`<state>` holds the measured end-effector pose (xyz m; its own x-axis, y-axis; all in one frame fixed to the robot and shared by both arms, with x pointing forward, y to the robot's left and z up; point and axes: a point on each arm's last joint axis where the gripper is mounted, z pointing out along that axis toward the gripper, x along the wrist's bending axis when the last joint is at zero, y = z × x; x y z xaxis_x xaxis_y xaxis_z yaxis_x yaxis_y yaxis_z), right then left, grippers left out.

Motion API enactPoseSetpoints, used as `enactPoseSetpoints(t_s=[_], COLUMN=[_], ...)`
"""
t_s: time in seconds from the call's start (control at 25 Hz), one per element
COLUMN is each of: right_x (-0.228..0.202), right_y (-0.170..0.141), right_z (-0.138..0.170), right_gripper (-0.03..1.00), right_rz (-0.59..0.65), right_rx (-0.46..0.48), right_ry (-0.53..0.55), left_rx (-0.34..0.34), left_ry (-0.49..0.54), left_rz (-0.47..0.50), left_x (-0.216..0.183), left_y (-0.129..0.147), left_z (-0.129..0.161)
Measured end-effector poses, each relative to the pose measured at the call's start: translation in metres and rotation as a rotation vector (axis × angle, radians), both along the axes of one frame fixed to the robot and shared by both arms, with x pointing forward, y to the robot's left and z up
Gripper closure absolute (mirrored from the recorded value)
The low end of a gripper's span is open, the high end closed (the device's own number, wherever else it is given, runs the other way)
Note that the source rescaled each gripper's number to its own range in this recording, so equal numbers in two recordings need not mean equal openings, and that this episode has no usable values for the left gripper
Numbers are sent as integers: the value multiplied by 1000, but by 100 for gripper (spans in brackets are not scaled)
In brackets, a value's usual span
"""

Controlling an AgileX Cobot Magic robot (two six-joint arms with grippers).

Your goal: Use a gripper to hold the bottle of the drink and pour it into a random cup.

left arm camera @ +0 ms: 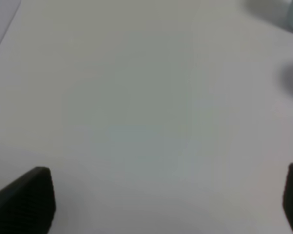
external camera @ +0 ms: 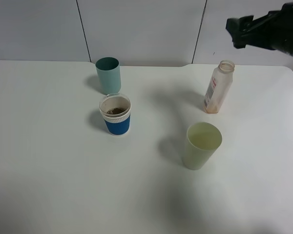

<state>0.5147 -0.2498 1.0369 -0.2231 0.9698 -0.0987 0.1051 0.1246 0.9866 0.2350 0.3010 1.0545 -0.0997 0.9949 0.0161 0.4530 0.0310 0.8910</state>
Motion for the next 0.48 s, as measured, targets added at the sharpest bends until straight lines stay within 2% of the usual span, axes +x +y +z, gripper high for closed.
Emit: enactPoseSetpoints(t_s=[0.16,0.48], right_x=[-14,-44], right_y=[-5,-20], right_z=[27,69], right_gripper=[1,1], right_rz=[-28,-138], right_rx=[0,-81], right_ry=[-103,-274], left_rx=[0,0], left_ry=[0,0], left_rz=[0,0], left_x=[0,0], left_y=[0,0], left_z=[0,0])
